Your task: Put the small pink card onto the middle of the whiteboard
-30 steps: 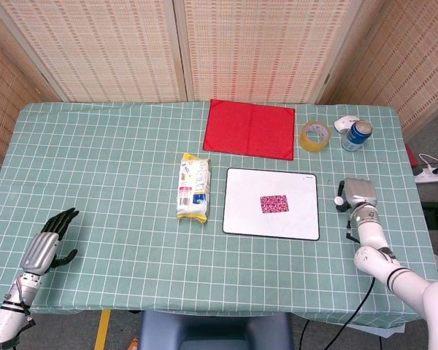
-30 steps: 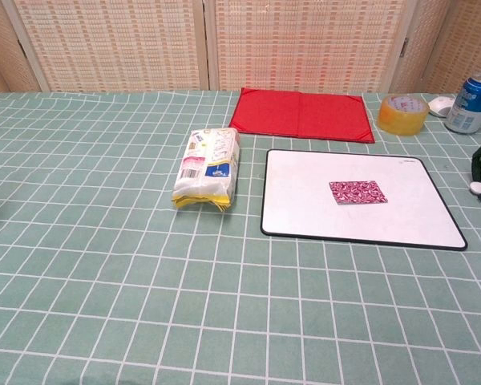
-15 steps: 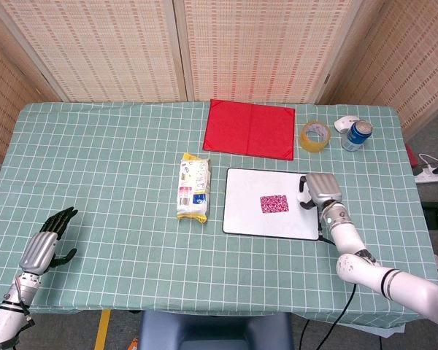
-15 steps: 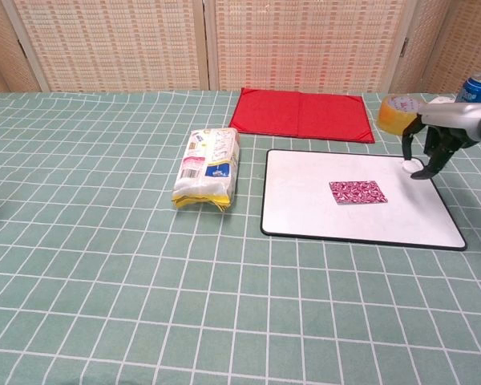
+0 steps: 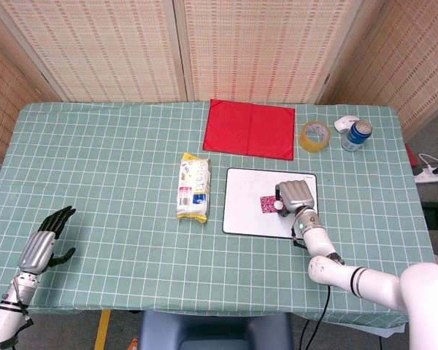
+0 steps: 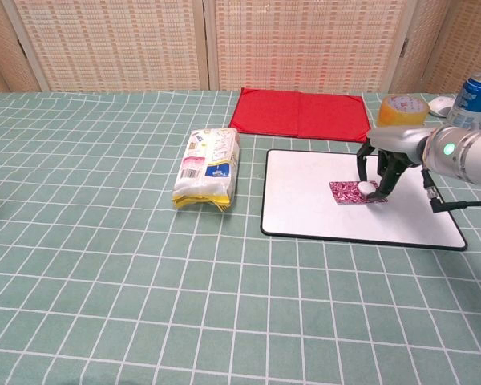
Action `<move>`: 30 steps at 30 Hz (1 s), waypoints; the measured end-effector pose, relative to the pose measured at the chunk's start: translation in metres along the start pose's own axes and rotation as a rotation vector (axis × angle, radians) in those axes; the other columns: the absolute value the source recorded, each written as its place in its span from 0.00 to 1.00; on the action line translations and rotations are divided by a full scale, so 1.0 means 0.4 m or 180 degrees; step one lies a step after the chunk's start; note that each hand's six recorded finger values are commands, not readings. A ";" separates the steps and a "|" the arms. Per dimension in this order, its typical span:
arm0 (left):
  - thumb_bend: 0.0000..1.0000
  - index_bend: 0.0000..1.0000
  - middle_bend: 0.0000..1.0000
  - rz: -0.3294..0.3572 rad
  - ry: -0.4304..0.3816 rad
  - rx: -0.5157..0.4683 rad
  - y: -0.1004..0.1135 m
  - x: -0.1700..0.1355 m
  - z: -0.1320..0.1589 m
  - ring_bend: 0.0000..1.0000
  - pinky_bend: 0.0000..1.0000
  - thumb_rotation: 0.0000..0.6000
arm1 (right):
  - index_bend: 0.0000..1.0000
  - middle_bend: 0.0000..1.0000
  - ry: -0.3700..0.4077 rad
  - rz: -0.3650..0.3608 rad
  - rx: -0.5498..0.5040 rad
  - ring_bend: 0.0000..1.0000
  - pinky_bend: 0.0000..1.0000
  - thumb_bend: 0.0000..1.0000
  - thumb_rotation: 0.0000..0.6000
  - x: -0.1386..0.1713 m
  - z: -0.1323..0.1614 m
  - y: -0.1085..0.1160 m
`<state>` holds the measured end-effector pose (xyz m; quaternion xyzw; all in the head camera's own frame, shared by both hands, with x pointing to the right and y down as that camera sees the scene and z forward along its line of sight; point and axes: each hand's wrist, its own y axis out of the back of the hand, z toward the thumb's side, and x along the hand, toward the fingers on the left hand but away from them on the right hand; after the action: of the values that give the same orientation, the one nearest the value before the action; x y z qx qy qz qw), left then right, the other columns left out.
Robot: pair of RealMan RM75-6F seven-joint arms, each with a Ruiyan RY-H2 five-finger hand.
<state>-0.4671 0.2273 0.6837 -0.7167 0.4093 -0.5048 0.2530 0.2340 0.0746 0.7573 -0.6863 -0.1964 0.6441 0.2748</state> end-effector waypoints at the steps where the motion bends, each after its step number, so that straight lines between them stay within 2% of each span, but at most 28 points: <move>1: 0.28 0.00 0.00 -0.0002 0.0001 -0.0002 0.000 0.000 0.000 0.00 0.08 1.00 | 0.54 0.97 -0.0003 -0.0006 0.0001 0.99 1.00 0.27 1.00 0.000 0.000 0.002; 4: 0.28 0.00 0.00 -0.0006 -0.0003 -0.0002 -0.001 0.000 0.000 0.00 0.08 1.00 | 0.54 0.97 -0.0019 -0.0007 0.0001 0.99 1.00 0.27 1.00 -0.001 -0.002 0.004; 8: 0.28 0.00 0.00 -0.0008 0.0001 -0.0009 0.000 0.000 0.000 0.00 0.08 1.00 | 0.47 0.97 -0.0049 0.0008 0.0038 0.99 1.00 0.26 1.00 -0.003 -0.009 0.001; 14: 0.28 0.00 0.00 -0.0002 0.0009 0.0003 -0.001 0.000 0.000 0.00 0.08 1.00 | 0.36 0.97 -0.0062 -0.0006 0.0053 0.99 1.00 0.02 1.00 -0.006 -0.013 0.008; 20: 0.28 0.00 0.00 0.0015 0.0005 -0.0042 0.004 0.001 0.001 0.00 0.08 1.00 | 0.30 0.97 -0.0033 -0.0081 0.0070 0.97 1.00 0.00 1.00 0.006 -0.014 0.028; 23: 0.28 0.00 0.00 0.0019 0.0002 -0.0051 0.005 0.000 0.000 0.00 0.08 1.00 | 0.32 0.97 -0.0021 -0.0216 0.0117 0.95 1.00 0.00 0.97 0.032 -0.026 0.059; 25: 0.28 0.00 0.00 0.0027 -0.0004 -0.0038 0.006 0.000 0.000 0.00 0.08 1.00 | 0.38 0.97 -0.0023 -0.0366 0.0165 0.93 1.00 0.00 0.91 0.066 -0.045 0.091; 28: 0.28 0.00 0.00 0.0039 -0.0003 -0.0025 0.005 -0.001 0.000 0.00 0.08 1.00 | 0.43 0.96 -0.0047 -0.0678 0.0246 0.90 1.00 0.00 0.88 0.146 -0.091 0.139; 30: 0.28 0.00 0.00 0.0040 -0.0002 -0.0004 0.004 -0.002 0.000 0.00 0.08 1.00 | 0.45 0.87 -0.0080 -0.0921 0.0280 0.81 0.97 0.00 0.86 0.213 -0.140 0.159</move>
<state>-0.4679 0.2270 0.6820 -0.7144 0.4140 -0.5028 0.2558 0.2922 0.0718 0.6523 -0.6300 -0.2683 0.6144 0.3920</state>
